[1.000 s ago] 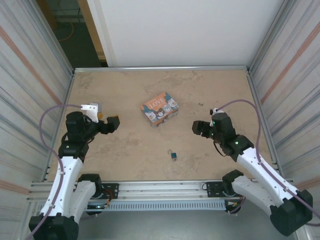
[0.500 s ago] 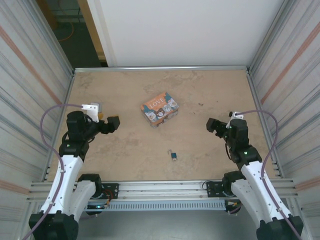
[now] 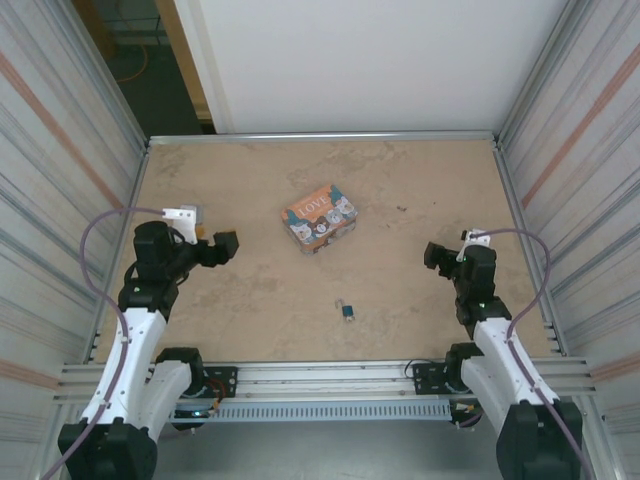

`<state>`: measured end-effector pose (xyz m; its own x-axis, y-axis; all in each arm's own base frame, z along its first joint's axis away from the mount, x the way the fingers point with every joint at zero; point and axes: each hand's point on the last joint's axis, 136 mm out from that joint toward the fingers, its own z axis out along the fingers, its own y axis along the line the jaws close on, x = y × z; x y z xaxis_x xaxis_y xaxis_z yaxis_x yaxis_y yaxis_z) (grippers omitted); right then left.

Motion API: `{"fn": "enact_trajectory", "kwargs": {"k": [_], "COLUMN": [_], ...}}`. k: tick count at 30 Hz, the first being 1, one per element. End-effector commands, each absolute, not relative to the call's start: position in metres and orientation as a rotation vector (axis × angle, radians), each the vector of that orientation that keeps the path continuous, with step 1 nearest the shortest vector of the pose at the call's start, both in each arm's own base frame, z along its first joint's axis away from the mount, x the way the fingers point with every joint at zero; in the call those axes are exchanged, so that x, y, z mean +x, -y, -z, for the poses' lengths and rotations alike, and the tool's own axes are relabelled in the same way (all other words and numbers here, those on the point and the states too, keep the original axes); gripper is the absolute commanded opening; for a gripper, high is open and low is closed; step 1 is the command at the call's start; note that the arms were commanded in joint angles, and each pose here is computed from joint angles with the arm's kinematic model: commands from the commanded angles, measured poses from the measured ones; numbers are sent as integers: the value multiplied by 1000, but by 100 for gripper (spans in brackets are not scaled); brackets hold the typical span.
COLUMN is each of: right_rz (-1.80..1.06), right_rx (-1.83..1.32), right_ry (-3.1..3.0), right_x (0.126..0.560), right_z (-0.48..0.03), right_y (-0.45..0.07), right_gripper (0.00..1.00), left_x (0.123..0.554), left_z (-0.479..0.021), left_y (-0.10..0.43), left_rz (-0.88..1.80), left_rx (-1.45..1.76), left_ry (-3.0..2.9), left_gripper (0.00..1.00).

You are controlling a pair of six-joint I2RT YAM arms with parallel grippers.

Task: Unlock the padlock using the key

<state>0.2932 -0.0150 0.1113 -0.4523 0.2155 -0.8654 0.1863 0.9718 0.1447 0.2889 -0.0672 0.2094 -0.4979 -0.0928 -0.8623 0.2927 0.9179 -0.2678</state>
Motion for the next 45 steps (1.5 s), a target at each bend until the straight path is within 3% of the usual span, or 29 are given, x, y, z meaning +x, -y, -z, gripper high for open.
{"fn": "enact_trajectory", "kwargs": {"k": [1,17,33,45], "right_rz": [-40,-82,-113,-108], "right_rx": [201,31,14,88], "right_ry": [-1981,-1874,-1907,-1980], "right_x": [310,362,382,394], "right_z": [-120,-118,-88,-82], "right_y": [11,-3,-1,12], "right_gripper": [99,99,99,99], "left_x": [291,293,292,310], "left_z": [-211,-206,-207,-232], "left_y": [63,60,55,16], "left_rz": [434,408,369,136], "left_rx": [152,148,154,-3], "left_ry": [-2040,-2059,-2059,-1987], "left_gripper": [92,92,92,99]}}
